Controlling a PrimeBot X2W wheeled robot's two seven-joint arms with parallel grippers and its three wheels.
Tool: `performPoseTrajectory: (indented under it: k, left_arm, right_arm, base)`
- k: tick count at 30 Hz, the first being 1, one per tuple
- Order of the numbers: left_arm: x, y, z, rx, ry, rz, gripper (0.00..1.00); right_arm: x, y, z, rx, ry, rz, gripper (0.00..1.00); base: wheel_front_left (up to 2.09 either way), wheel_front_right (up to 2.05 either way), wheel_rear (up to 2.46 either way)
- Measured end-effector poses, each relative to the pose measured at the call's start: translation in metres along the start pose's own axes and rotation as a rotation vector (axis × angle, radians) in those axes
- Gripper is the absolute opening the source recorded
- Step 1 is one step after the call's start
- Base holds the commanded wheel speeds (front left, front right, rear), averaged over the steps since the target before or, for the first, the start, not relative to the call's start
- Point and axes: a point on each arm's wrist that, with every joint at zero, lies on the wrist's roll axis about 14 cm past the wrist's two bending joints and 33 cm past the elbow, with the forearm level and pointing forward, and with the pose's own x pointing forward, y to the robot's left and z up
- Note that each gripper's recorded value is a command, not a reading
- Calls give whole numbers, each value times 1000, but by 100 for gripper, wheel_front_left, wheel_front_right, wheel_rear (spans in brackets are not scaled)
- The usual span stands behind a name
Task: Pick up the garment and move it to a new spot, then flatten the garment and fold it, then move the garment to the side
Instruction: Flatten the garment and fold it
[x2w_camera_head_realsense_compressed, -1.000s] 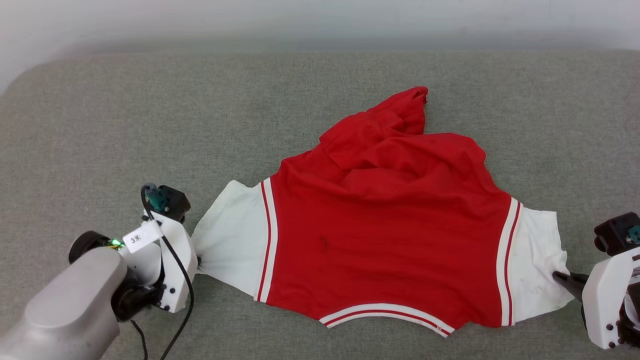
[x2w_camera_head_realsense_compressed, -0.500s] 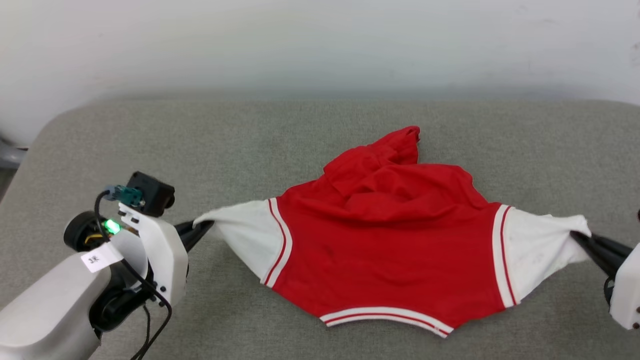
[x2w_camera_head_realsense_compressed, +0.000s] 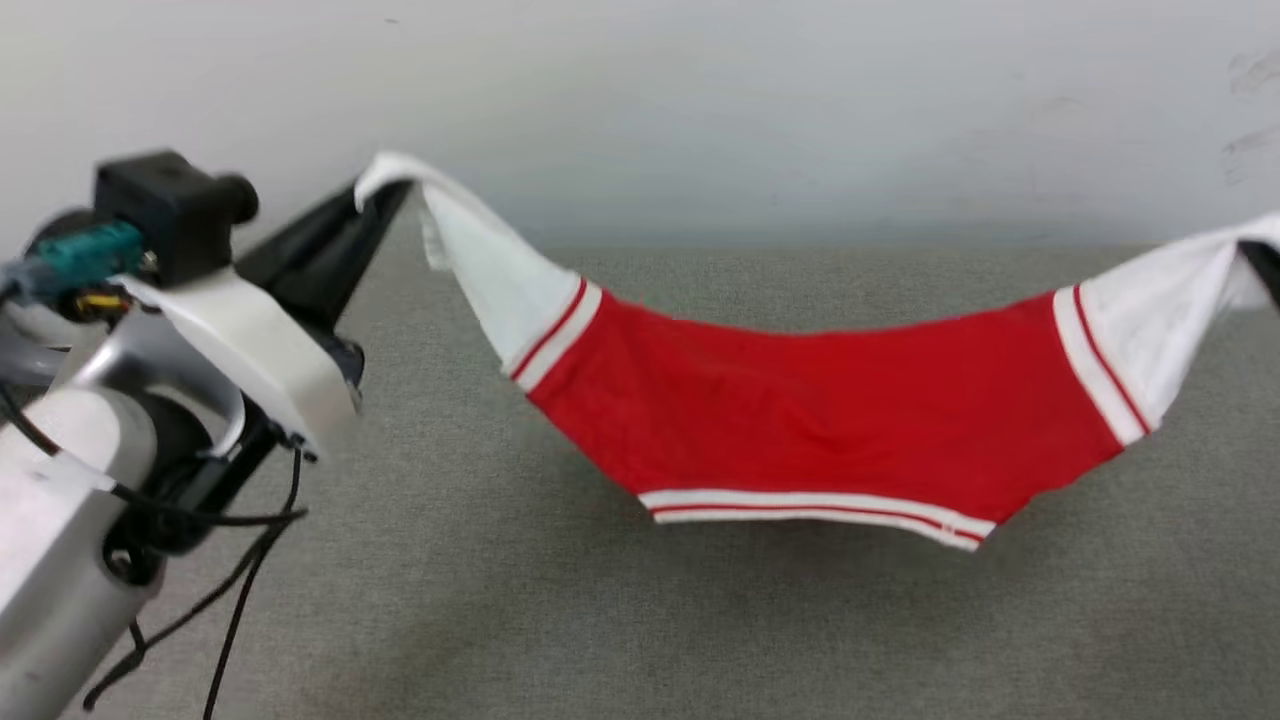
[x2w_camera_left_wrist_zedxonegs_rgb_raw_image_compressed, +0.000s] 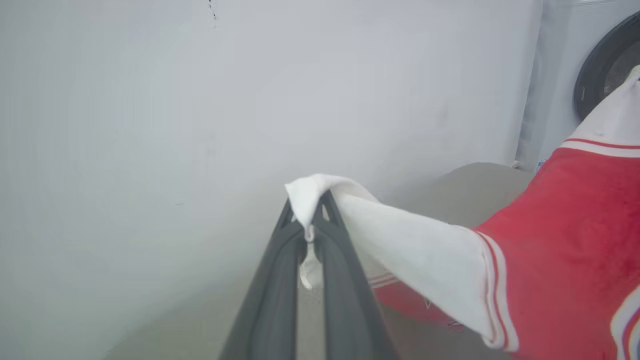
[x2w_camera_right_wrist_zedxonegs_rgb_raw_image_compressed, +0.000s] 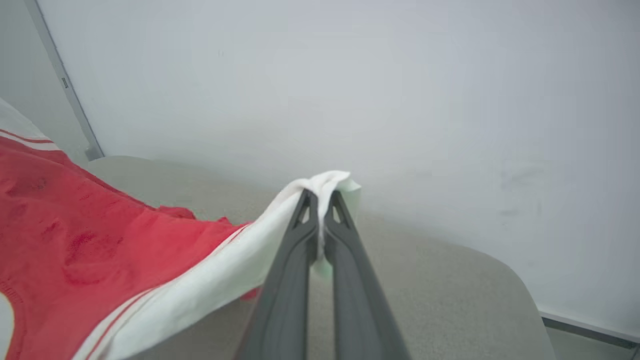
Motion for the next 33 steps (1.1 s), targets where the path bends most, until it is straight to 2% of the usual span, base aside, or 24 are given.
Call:
performPoseTrajectory:
  k: [5,11,12,26,33]
  left_arm:
    - [9,-2,54,59,-164,1,0]
    - [27,-7,98,100,-290,-11,0]
    - [41,-3,113,102,-327,-13,0]
    - [146,67,122,113,-376,94,0]
    - [192,105,109,110,-390,154,0]
  right_arm:
    - [2,4,52,-36,-153,5,0]
    - [12,11,90,-79,-247,21,0]
    - [25,10,101,-107,-264,18,0]
    - [139,-23,138,-221,-312,-58,0]
    - [199,-42,132,-257,-303,-98,0]
  base:
    - [0,0,0]
    - [0,0,0]
    - [0,0,0]
    - [0,0,0]
    - [0,0,0]
